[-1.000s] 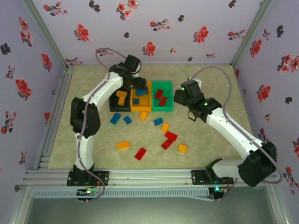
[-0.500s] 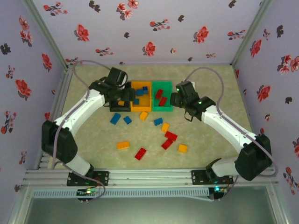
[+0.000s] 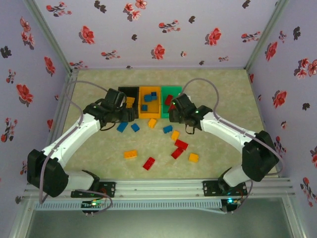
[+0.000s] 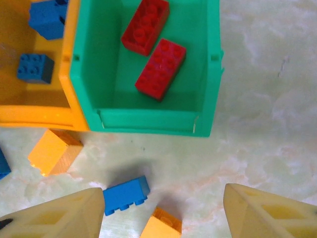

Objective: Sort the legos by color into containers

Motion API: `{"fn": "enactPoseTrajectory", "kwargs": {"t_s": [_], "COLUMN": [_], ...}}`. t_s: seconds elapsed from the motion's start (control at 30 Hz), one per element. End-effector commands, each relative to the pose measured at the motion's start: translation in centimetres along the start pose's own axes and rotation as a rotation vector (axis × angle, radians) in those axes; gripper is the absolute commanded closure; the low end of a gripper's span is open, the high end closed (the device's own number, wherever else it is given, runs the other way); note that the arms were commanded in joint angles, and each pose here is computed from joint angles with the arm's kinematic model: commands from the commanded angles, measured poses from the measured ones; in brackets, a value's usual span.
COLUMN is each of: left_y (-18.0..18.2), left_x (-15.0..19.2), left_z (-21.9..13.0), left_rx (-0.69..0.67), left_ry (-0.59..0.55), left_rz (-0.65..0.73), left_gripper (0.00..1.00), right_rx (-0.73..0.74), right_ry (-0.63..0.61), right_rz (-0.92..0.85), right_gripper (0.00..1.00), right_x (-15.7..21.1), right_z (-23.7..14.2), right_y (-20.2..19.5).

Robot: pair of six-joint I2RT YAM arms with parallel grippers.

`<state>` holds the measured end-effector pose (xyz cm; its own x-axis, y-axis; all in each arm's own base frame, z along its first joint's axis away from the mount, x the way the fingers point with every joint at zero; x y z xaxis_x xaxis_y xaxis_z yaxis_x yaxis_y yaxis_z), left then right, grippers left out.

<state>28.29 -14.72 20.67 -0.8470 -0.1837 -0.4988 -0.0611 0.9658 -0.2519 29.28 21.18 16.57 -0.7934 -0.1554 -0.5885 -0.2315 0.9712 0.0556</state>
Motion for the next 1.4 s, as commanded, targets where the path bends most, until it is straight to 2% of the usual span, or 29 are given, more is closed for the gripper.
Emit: {"fn": "enactPoseTrajectory", "kwargs": {"t_s": [0.0, 0.37, 0.8, 1.37], "left_y": [0.4, 0.5, 0.6, 0.9], "left_x": [-0.1, -0.2, -0.1, 0.2], "left_z": [-0.8, -1.3, -1.3, -1.1], "left_rx": [-0.022, -0.024, -0.031, -0.040], "left_ry": [-0.026, -0.028, -0.025, -0.020], "left_rz": [-0.011, -0.010, -0.011, -0.006], "left_gripper": [0.25, 0.25, 0.25, 0.25], "right_rx": [0.063, 0.099, 0.097, 0.115], "right_ry": [0.015, 0.074, 0.116, 0.154], "right_rz": [0.048, 0.085, 0.096, 0.090], "right_gripper": [0.34, 0.35, 0.41, 0.46], "right_x": [1.8, 4.3, 6.9, 8.3], "right_z": [1.1, 3.2, 4.3, 5.2], "right_y": [0.5, 1.2, 1.4, 1.6]}}
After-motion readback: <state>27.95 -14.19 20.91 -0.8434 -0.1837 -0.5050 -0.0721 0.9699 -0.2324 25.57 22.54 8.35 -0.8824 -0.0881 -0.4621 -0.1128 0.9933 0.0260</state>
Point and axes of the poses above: each hand's point on the last joint's axis, 136 mm out from that joint toward the fingers, its own z axis out along the fingers, its own y axis along the line the jaws close on, x = y × z, the point moved 4 cm from there along -z, back along the fingers, and after that the axes turned 9 degrees about -z, right-handed, at the moved point
